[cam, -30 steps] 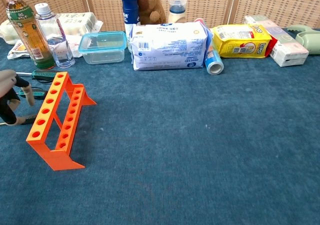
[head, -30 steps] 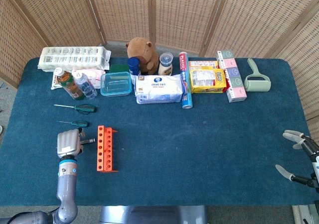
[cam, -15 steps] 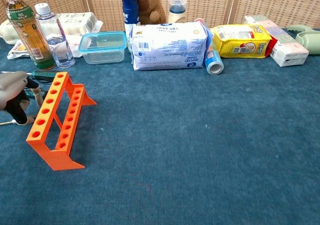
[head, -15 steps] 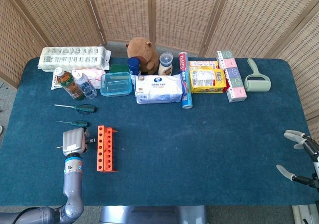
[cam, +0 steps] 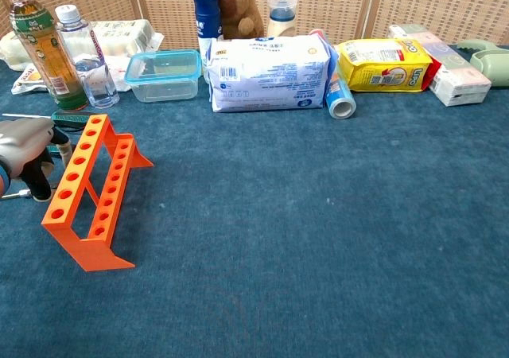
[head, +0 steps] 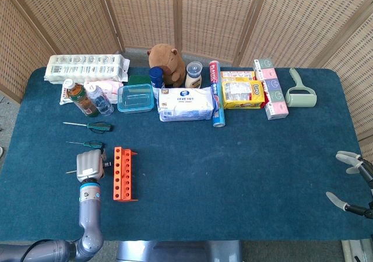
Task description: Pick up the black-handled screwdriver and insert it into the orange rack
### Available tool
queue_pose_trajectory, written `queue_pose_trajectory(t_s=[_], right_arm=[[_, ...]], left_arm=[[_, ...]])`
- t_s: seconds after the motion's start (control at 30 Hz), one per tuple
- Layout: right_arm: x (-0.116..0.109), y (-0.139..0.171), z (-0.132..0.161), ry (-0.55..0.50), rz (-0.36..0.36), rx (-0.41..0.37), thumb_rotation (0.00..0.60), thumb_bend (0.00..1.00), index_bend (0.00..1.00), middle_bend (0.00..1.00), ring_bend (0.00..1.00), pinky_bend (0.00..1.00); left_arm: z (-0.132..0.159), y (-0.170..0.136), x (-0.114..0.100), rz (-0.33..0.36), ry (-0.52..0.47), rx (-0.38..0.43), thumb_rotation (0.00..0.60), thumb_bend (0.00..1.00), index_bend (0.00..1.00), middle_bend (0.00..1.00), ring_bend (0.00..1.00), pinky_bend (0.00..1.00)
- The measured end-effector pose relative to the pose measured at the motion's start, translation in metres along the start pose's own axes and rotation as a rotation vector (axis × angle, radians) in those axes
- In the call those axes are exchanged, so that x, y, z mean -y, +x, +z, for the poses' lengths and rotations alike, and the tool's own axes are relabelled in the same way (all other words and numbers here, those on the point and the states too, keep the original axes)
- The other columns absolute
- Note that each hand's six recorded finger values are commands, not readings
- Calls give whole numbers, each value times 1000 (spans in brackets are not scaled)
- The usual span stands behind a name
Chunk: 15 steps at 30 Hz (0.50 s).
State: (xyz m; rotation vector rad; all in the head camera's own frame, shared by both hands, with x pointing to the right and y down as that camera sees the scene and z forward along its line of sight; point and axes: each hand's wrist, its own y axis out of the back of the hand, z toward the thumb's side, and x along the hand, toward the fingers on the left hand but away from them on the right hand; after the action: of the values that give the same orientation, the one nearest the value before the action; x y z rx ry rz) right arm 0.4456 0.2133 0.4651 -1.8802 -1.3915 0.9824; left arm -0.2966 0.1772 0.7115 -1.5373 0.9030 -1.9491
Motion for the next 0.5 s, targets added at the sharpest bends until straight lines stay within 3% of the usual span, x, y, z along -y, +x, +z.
queue_pose_trajectory(t_s=[0.5], right_arm=[[-4,0,-1,-15,-6,-1,600,230,211,219,269,391]], left_arm=[[9,3,4,-5,36,-16,600,325,489,867,854,916]])
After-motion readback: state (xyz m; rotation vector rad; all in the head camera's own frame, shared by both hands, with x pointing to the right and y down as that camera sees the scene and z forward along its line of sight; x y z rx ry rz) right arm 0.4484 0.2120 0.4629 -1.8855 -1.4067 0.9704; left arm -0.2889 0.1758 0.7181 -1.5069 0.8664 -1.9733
